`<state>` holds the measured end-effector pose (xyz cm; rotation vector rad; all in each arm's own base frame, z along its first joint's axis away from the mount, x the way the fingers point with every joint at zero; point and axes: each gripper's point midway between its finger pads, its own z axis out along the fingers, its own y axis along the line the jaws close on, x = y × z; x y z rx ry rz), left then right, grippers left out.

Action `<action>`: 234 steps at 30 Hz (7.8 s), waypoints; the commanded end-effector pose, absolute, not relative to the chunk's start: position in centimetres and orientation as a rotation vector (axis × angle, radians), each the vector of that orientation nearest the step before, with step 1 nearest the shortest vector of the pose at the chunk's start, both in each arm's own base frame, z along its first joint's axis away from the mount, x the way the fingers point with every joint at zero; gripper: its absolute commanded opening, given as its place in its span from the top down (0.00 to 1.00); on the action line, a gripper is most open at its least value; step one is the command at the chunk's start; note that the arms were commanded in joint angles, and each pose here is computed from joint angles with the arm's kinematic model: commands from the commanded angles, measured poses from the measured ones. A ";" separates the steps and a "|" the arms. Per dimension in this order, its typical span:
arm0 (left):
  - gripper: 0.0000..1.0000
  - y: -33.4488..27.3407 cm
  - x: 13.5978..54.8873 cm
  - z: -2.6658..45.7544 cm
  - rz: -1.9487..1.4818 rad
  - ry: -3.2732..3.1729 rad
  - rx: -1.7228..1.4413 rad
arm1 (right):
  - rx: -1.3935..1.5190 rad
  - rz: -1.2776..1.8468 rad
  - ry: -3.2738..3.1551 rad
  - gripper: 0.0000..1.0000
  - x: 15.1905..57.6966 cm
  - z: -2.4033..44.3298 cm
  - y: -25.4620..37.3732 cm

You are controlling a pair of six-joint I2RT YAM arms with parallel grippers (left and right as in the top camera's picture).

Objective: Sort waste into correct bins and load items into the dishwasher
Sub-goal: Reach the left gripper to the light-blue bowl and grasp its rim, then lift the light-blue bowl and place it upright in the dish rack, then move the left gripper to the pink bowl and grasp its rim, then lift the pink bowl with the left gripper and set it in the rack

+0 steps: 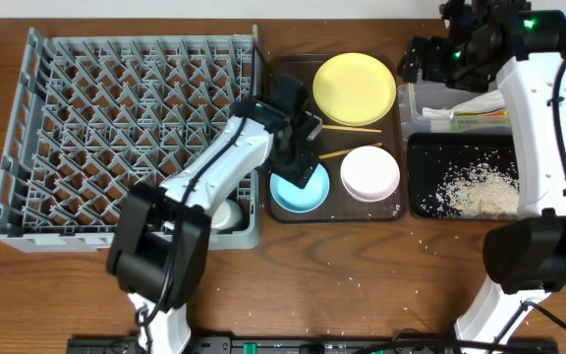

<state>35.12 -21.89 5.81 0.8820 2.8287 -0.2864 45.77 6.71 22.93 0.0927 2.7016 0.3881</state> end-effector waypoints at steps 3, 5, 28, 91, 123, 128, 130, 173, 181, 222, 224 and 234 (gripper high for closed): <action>0.14 -21.0 36.1 3.7 -0.202 2.805 1.016 | 0.055 0.384 2.691 0.01 45.7 23.3 6.9; 0.15 -20.7 36.4 3.1 -0.165 2.808 1.013 | 0.055 0.385 2.691 0.01 45.8 23.3 6.9; 0.93 -20.4 36.3 0.5 -0.165 2.907 0.896 | 0.053 0.387 2.702 0.01 45.6 23.1 7.1; 0.93 -0.9 40.6 14.9 1.268 2.116 -0.129 | 0.053 0.387 2.702 0.01 45.6 23.1 7.1; 0.92 -2.3 39.2 13.2 1.244 2.122 -0.102 | 0.053 0.387 2.702 0.01 45.6 23.1 7.1; 0.91 -4.0 38.9 10.8 1.105 2.262 -0.049 | 0.053 0.387 2.702 0.01 45.6 23.1 7.1; 0.91 -4.5 38.5 9.8 1.055 2.325 -0.025 | 0.053 0.387 2.702 0.01 45.6 23.1 7.1; 0.25 -31.9 33.1 9.3 -0.832 2.678 0.391 | 0.053 0.387 2.702 0.01 45.6 23.1 7.1; 0.26 -32.8 33.6 3.3 -0.646 2.735 0.357 | 0.053 0.387 2.702 0.01 45.6 23.1 7.1; 0.93 -6.5 49.4 26.0 0.508 1.869 -0.116 | 0.054 0.387 2.703 0.01 45.6 23.1 7.0; 0.92 -4.5 50.2 27.3 0.578 1.815 -0.158 | 0.054 0.387 2.703 0.01 45.6 23.1 7.0; 0.93 0.5 54.8 26.9 1.078 1.797 -0.146 | 0.054 0.387 2.702 0.01 45.6 23.1 7.0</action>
